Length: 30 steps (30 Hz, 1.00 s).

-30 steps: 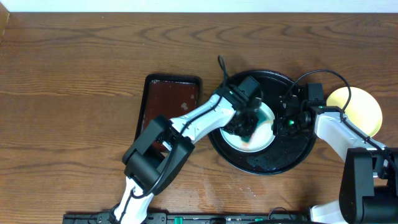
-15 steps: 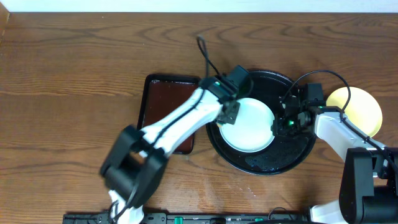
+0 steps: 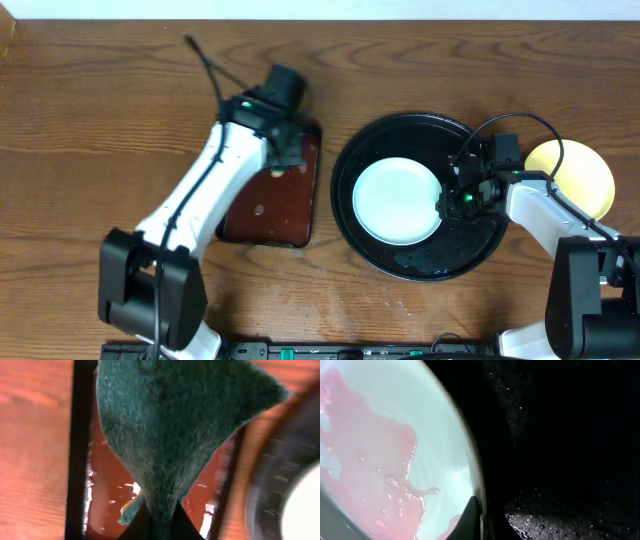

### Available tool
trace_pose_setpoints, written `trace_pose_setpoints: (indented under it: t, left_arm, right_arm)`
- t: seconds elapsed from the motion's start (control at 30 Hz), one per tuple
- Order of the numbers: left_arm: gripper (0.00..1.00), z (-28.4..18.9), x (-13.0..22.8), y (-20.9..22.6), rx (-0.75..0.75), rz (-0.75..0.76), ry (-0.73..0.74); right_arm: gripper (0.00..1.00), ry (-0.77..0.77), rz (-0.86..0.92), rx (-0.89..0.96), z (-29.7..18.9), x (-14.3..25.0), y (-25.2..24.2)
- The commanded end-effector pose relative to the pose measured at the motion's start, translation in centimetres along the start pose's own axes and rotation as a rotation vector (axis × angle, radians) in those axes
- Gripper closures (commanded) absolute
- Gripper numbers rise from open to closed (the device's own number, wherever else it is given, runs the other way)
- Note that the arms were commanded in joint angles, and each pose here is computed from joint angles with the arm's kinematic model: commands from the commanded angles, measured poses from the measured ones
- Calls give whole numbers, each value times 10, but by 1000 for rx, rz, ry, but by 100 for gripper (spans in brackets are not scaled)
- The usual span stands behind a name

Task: Clean dirty plates on tray and stack at the side

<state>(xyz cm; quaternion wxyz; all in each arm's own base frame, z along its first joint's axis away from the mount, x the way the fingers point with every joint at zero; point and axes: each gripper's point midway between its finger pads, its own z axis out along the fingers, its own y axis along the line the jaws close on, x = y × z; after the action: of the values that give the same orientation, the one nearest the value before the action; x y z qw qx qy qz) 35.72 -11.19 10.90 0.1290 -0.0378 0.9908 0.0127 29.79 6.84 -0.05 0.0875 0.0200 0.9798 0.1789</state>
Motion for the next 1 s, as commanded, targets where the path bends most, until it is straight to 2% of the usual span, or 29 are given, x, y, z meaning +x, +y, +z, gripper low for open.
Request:
trace_pose_setpoints:
  t: [0.0,0.1,0.2,0.4,0.57,0.67,0.87,0.93,0.97]
  left_arm:
    - [92,35,25,4,77,-68,139]
    - [91,40,26,9,94,-103,153]
    - [83,35,22,10,99,-107,136]
    - [59,10,19,12,120,-109,87]
    - [55,-23,16,14,150,-111,16]
    - [54,-44,18,16,173,-113,-22]
    - [50,-78,29,4,287,-102,-42]
    - [37,-81,31,5,287,-101,-44]
    - [22,-82,31,5,287,-101,-45]
  right_arm:
    - [99,15,21,61,1,7,-6]
    - [99,-60,-16,115,-18,-4,-4]
    - [99,-136,-66,205,-44,-9,-1]
    - [99,-352,-155,461,-109,-16,6]
    - [99,-614,-227,641,-172,-27,22]
    - [99,-744,-272,668,-198,-31,41]
    - [99,-783,-509,742,-209,-29,73]
    - [99,-780,-568,793,-210,-27,78]
    - [99,-773,-601,807,-209,-26,81]
